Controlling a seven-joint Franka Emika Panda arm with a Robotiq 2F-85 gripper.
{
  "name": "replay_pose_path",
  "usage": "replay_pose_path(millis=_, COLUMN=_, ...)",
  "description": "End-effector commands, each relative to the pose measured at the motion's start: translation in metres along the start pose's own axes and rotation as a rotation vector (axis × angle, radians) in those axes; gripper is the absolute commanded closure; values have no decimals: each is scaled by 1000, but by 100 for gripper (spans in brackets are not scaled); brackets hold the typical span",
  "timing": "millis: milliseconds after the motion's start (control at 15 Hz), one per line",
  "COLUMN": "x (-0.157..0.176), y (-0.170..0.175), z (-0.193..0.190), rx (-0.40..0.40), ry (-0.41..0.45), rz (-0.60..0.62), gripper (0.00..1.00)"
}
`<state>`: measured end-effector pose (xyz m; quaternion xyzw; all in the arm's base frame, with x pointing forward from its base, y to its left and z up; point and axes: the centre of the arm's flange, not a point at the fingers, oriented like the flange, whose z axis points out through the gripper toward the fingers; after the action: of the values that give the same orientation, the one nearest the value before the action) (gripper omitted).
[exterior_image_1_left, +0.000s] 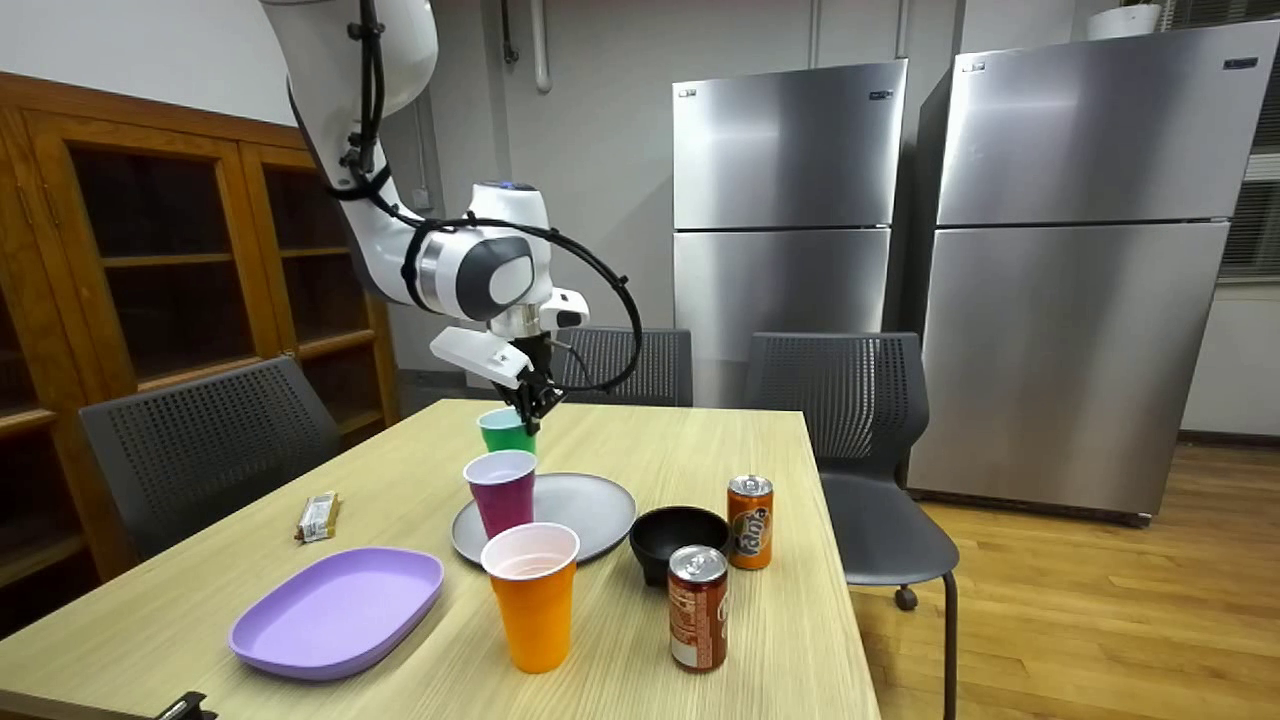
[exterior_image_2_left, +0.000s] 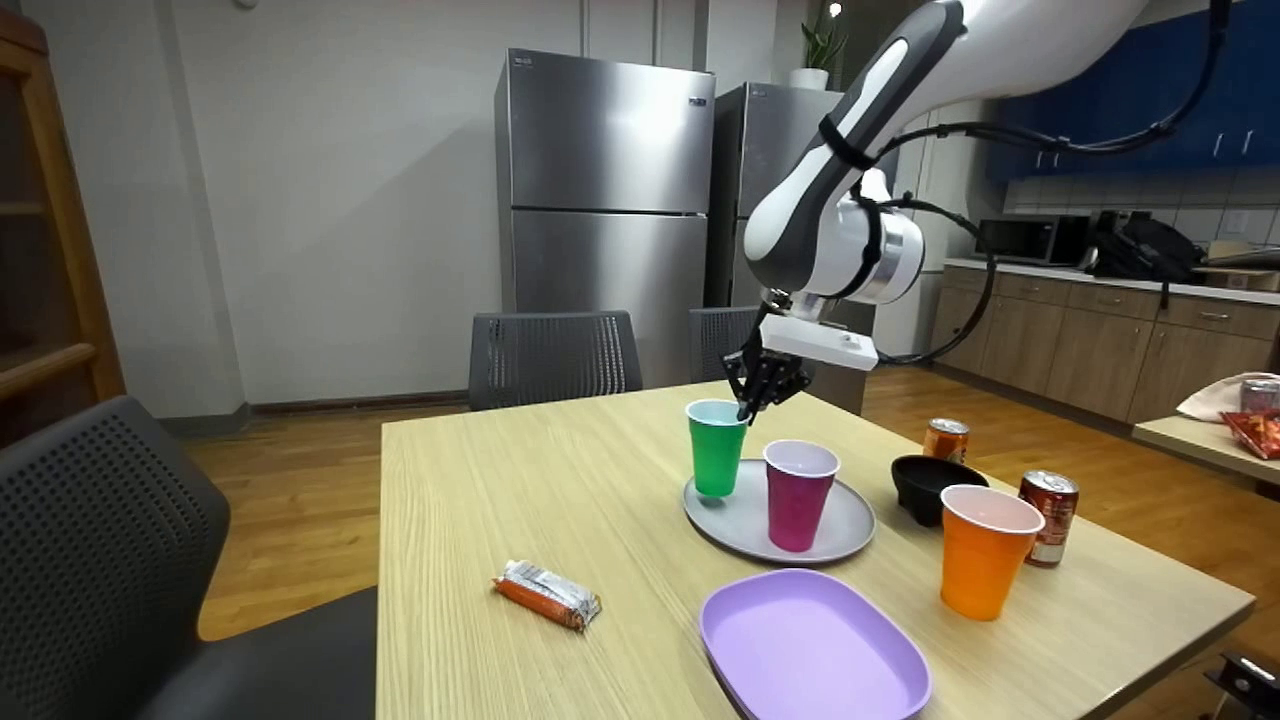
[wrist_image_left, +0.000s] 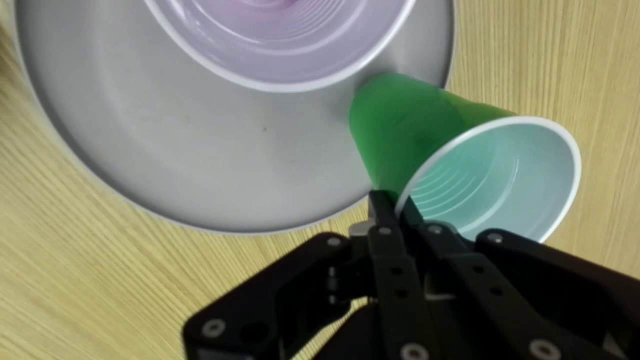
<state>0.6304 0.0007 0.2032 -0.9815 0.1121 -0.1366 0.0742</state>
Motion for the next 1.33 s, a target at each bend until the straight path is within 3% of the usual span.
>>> replay_pose_path(millis=0, x=3, y=9, z=2, rx=7, ry=-16, rz=-10, gripper=99)
replay_pose_path(millis=533, x=1, y=11, z=9, rx=7, ry=-28, rz=-4, gripper=99)
replay_pose_path(millis=600, x=2, y=12, z=8, rx=8, ry=-29, rz=-2, gripper=70)
replay_pose_path(millis=733, x=4, y=13, z=4, rx=9, ry=-27, rz=2, gripper=62)
replay_pose_path(millis=1267, x=25, y=25, z=-30, rx=-8, ry=-4, rz=18, gripper=2)
